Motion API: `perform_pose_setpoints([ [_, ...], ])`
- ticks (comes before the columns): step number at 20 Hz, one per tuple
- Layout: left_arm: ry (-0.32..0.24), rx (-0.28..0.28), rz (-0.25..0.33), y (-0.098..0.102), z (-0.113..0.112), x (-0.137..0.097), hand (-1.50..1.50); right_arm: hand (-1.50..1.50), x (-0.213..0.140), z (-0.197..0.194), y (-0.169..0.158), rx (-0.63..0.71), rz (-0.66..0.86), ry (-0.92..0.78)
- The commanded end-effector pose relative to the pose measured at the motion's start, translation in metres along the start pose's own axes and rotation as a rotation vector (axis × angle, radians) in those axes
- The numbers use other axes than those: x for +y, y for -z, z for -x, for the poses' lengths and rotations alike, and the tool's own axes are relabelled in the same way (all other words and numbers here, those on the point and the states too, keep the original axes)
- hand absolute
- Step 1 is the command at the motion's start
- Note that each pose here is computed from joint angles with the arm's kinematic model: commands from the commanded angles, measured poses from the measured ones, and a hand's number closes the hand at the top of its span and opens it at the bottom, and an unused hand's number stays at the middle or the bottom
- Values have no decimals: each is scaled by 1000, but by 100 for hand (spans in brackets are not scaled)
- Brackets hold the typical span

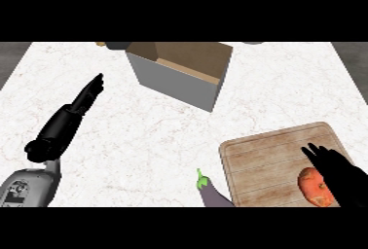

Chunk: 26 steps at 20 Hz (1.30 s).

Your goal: Pick the squash from the cutting board and place it in the cardboard box

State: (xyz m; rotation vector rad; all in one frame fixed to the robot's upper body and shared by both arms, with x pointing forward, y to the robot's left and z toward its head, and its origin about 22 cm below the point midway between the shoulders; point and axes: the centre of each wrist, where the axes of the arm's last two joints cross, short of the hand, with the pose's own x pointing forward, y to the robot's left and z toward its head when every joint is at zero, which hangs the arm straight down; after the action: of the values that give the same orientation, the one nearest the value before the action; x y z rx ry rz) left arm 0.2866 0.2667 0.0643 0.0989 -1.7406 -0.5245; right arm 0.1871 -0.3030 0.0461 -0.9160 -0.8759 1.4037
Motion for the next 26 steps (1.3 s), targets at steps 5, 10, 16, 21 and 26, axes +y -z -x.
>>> perform_pose_setpoints([
  [5, -1, -8, 7, 2, -1, -12, 0, 150, 16, -11, 14, -132, 11, -34],
  [10, 19, -10, 7, -15, 1, -2, 0, 150, 18, 4, 21, -173, 138, -83],
  [16, -17, -44, 56, 15, -3, -13, 0, 150, -2, -138, 36, -489, 182, -71],
  [21, -14, -100, 142, 29, -20, -25, 0, 150, -30, -238, 34, -751, 199, -28],
  [26, -10, -105, 152, 34, -21, -28, 0, 150, -64, -274, 39, -820, 347, -41],
])
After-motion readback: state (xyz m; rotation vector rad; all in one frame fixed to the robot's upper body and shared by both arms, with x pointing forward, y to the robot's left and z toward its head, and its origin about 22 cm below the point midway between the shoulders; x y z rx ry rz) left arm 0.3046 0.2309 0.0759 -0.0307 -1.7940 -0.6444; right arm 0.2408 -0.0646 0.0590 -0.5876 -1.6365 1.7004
